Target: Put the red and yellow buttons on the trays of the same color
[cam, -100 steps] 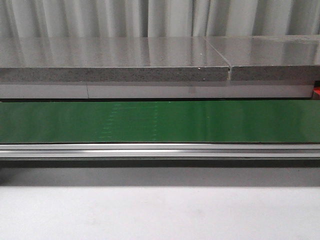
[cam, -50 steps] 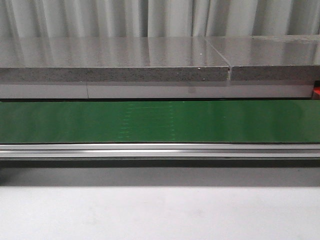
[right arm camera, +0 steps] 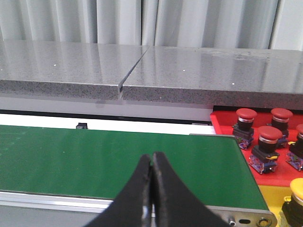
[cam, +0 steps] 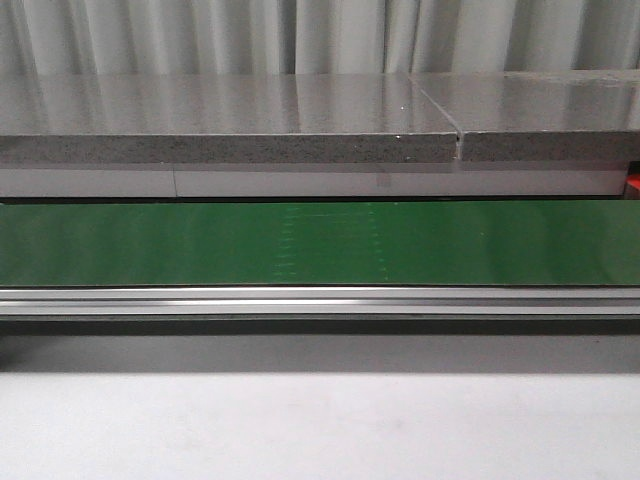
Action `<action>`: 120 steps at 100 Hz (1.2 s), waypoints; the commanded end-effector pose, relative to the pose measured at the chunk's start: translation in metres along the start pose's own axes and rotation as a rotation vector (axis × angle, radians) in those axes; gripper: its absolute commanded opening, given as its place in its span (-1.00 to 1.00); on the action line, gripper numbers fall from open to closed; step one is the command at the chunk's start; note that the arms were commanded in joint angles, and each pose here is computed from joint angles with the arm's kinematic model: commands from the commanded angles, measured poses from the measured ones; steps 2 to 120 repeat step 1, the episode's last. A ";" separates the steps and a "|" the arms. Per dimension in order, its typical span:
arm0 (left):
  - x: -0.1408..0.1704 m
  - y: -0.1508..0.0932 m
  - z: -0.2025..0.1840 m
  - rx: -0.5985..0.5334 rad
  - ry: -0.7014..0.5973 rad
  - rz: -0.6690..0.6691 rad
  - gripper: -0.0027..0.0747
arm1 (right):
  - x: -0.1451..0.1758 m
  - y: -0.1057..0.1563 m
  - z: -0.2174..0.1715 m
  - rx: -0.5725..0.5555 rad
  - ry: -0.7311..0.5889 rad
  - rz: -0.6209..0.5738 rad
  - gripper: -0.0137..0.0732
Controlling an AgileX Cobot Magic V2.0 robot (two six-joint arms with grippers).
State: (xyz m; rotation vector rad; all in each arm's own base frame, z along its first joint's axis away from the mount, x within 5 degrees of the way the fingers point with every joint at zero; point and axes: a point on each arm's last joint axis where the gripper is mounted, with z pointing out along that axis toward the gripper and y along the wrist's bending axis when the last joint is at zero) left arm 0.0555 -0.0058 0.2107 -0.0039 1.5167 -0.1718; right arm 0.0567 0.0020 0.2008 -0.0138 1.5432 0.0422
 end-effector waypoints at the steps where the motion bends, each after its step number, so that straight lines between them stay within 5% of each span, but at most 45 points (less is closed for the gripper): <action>1: 0.006 0.000 -0.001 0.019 -0.069 -0.007 -0.98 | -0.013 0.000 -0.003 -0.005 -0.116 -0.010 -0.84; 120: 0.006 0.000 -0.001 0.019 -0.069 -0.007 -0.98 | -0.013 0.000 -0.003 -0.005 -0.116 -0.010 -0.84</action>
